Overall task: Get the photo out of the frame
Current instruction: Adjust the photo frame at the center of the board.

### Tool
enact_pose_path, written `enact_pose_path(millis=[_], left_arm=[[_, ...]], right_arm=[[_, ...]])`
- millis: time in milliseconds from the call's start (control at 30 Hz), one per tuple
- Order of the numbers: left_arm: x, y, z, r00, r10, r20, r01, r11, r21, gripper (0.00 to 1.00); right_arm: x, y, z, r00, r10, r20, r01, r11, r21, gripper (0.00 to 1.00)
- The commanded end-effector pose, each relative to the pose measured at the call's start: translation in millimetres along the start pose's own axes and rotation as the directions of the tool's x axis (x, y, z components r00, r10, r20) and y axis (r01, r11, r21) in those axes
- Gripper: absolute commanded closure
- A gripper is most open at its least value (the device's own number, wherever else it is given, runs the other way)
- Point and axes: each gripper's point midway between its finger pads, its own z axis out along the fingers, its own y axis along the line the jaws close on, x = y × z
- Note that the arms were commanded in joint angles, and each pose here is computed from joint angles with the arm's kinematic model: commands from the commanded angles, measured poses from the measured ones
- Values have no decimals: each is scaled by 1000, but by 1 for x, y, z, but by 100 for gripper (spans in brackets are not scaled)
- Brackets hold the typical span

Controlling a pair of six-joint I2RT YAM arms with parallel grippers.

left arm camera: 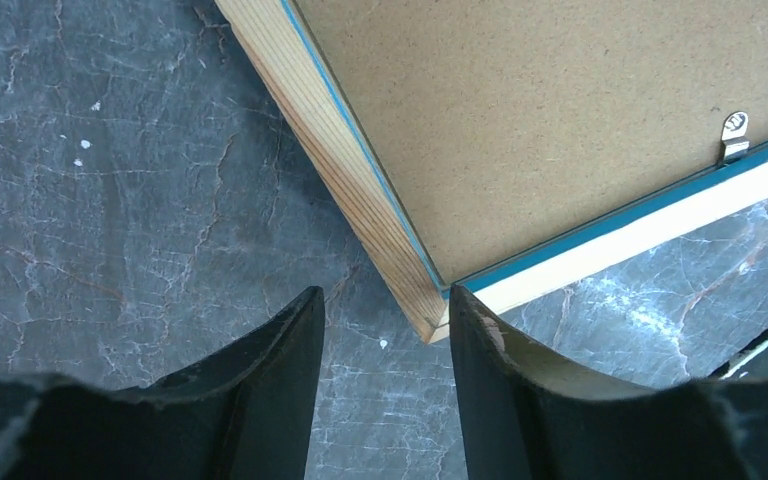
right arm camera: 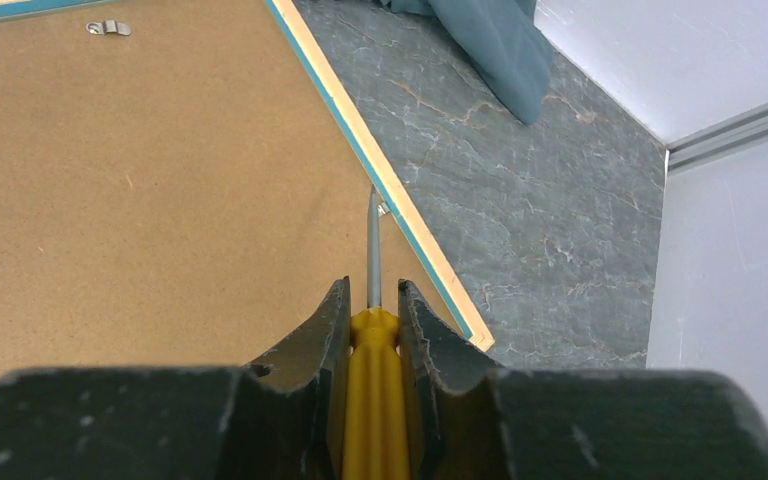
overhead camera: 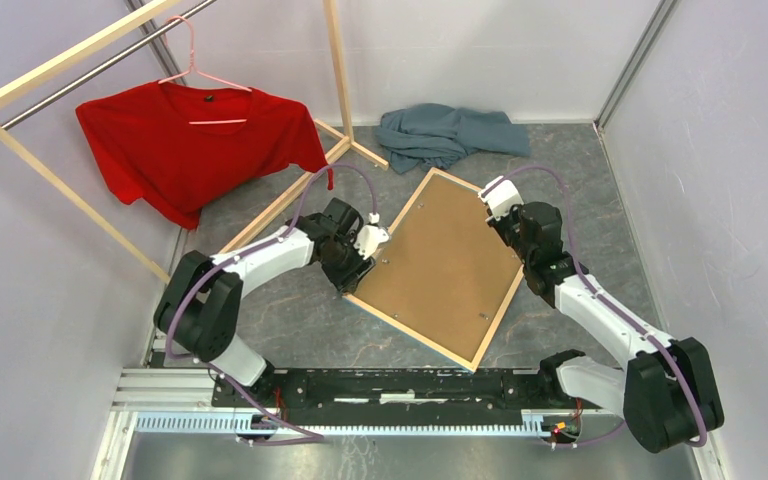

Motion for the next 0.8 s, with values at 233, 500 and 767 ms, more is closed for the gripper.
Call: enact_pose_path(millis=[233,500,767], left_arm=[[-8,3,12,1000,-23,9,23,999,-30,47],[2,18,20,999,15,-43,-19,996,-89,58],[14,73,10,996,-44,-77,24,970,-243,61]], right_arm=[[-31,-13,-4,996,20,88,-22,1000,20,100],[-31,-13,-4,996,20,89,-22,1000,16,100],[-33,-12,-5,995,23,93,-24,1000,9,100]])
